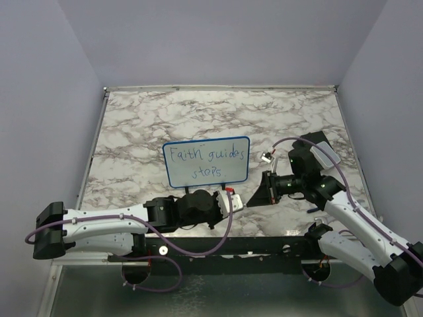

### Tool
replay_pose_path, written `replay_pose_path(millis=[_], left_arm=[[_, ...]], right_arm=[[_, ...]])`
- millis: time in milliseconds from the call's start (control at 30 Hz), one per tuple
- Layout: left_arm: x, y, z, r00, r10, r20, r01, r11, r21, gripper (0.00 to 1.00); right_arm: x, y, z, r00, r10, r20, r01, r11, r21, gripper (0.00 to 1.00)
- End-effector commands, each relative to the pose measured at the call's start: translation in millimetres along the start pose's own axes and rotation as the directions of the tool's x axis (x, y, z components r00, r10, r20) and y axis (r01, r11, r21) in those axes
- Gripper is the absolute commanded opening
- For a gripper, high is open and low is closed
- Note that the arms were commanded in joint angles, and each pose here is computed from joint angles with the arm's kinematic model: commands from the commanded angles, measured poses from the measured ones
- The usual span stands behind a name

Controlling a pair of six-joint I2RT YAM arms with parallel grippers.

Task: Write a sentence on the whiteboard
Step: Close the whiteboard marker at the center of the board.

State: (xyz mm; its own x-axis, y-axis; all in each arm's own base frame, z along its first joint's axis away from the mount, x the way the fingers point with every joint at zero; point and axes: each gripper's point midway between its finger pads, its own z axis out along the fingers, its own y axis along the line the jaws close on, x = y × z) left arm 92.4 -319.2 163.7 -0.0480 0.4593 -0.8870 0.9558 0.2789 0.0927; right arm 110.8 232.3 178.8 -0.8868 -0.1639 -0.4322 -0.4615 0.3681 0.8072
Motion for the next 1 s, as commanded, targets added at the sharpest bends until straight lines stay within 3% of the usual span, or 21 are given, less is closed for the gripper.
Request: replay_pose_path(millis=[0,200,967], left_arm=[[-31,5,6,0.982,-0.106,0.155,0.116,0.992,-0.058,0.00],[-24,3,17,0.966,-0.130,0.222,0.150,0.986,-0.072,0.00],[53,-10,66,0.974,-0.136,0.183,0.148,0.987,-0.055,0.00]], right_arm=[[9,-2,3,1.000,0.016,-0.016,-0.016,0.999,-0.034,0.01],[18,-15,6,0.998,0.034,-0.043,-0.034,0.999,-0.003,0.00],[34,-57,41,0.977,0.096,-0.192,-0.037,0.956,0.290,0.01]])
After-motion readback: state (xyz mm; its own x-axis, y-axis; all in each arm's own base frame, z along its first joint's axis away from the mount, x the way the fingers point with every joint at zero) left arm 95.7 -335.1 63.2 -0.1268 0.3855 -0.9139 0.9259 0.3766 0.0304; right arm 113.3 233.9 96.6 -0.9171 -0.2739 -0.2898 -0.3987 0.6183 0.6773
